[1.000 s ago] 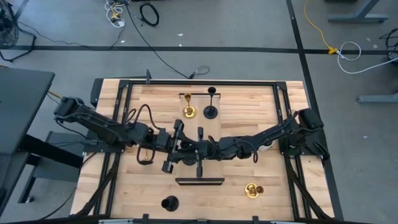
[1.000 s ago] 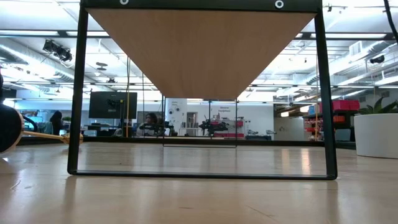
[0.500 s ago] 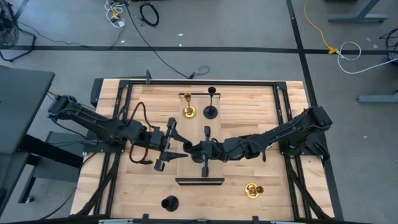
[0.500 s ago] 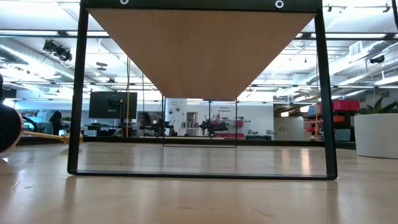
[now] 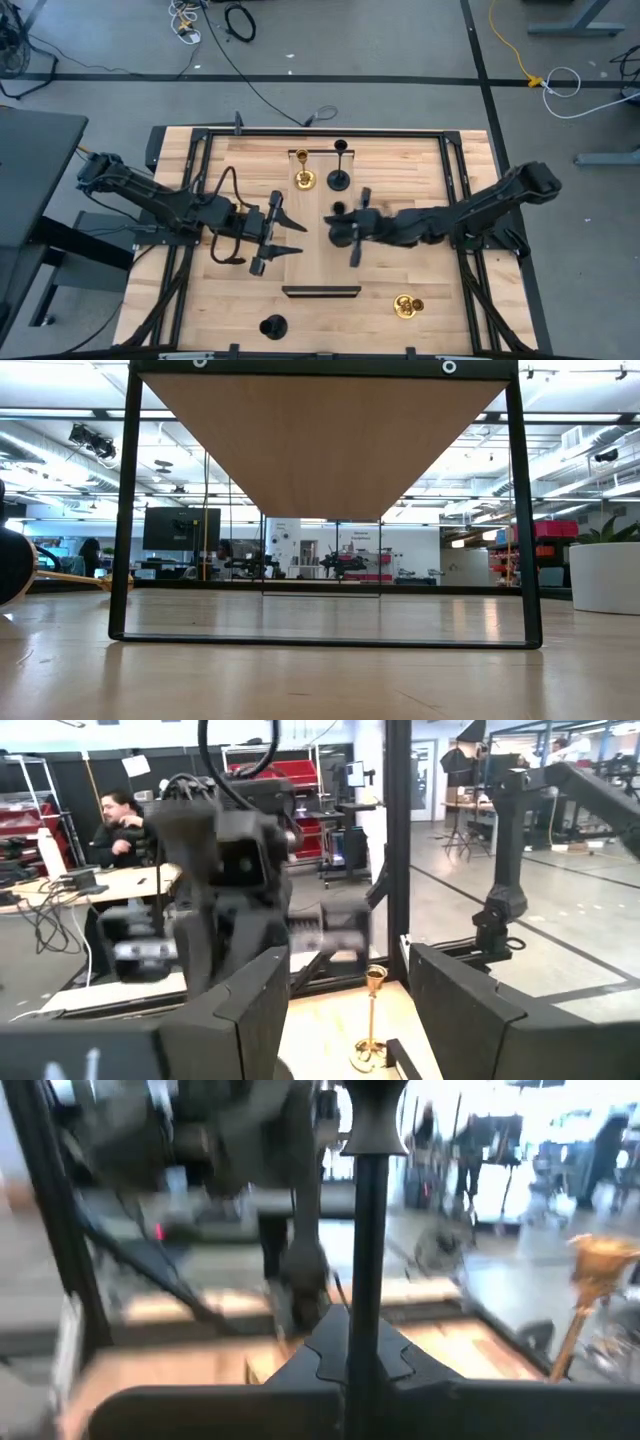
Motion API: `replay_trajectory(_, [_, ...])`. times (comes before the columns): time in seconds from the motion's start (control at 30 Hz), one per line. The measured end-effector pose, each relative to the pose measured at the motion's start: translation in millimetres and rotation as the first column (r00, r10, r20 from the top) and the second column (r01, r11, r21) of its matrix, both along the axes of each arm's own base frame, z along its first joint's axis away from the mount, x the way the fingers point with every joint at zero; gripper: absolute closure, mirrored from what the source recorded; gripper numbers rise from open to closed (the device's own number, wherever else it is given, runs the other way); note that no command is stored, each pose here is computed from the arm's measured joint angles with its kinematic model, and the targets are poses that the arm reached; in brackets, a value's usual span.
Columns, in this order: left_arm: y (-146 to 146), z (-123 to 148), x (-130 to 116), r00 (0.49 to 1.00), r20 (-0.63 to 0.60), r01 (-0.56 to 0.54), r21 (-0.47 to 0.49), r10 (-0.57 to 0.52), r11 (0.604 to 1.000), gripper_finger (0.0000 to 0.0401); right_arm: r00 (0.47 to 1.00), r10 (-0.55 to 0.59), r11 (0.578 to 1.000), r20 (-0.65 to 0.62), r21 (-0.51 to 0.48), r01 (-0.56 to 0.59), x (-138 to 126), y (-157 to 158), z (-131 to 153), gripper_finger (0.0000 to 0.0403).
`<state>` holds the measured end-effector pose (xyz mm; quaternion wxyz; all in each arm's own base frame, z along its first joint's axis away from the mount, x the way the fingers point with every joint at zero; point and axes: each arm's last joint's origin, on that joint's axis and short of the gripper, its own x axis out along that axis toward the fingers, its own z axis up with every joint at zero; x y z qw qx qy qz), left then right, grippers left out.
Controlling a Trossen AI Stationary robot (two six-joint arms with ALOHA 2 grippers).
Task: Pick & Place candle stick holders
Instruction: Put the top black candle holder on the shelf
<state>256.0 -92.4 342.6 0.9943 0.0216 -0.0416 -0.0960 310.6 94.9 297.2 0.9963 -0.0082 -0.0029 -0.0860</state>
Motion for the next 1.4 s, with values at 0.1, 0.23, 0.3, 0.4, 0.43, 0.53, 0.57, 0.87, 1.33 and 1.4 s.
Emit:
replay_trajectory(0.1, [0, -1, 0, 1.000, -0.004, -0.001, 0.002, 0.001, 1.000, 0.0193, 0.991, -0.005, 1.000, 0.131, 0.028, 0.001, -18, -7, -5, 0.0403])
replay_trajectory(0.23, [0, -1, 0, 1.000, -0.011, -0.001, 0.007, 0.001, 1.000, 0.0193, 0.987, -0.030, 0.999, 0.155, 0.045, 0.024, -26, -17, -26, 0.0403])
replay_trajectory(0.3, [0, -1, 0, 1.000, -0.011, -0.002, 0.012, 0.002, 1.000, 0.0193, 0.986, -0.049, 0.997, 0.157, 0.066, 0.039, -26, -23, -33, 0.0403])
replay_trajectory(0.4, [0, -2, 0, 1.000, -0.011, -0.002, 0.012, 0.002, 1.000, 0.0193, 0.987, -0.064, 0.996, 0.150, 0.068, 0.055, -25, -29, -36, 0.0403])
replay_trajectory(0.43, [0, -2, 0, 1.000, -0.011, -0.002, 0.013, 0.002, 1.000, 0.0193, 0.986, -0.067, 0.996, 0.154, 0.070, 0.057, -24, -30, -35, 0.0403])
replay_trajectory(0.53, [0, -2, 0, 1.000, -0.012, -0.002, 0.014, 0.002, 1.000, 0.0193, 0.989, -0.055, 0.997, 0.140, 0.063, 0.047, -23, -34, -36, 0.0403])
replay_trajectory(0.57, [0, -2, 0, 1.000, -0.013, -0.002, 0.014, 0.002, 1.000, 0.0193, 0.989, -0.048, 0.997, 0.138, 0.069, 0.038, -22, -34, -37, 0.0403])
replay_trajectory(0.87, [0, -2, 1, 1.000, -0.017, -0.004, 0.017, 0.004, 1.000, 0.0193, 0.992, -0.041, 0.996, 0.122, 0.086, 0.030, -8, -31, -59, 0.0403])
replay_trajectory(1.33, [0, -3, 1, 1.000, -0.026, -0.008, 0.020, 0.008, 1.000, 0.0193, 0.995, -0.041, 0.998, 0.096, 0.050, 0.036, -4, -32, -66, 0.0403])
replay_trajectory(1.4, [0, -3, 1, 1.000, -0.026, -0.008, 0.020, 0.008, 1.000, 0.0193, 0.995, -0.042, 0.997, 0.096, 0.061, 0.036, -4, -33, -66, 0.0403])
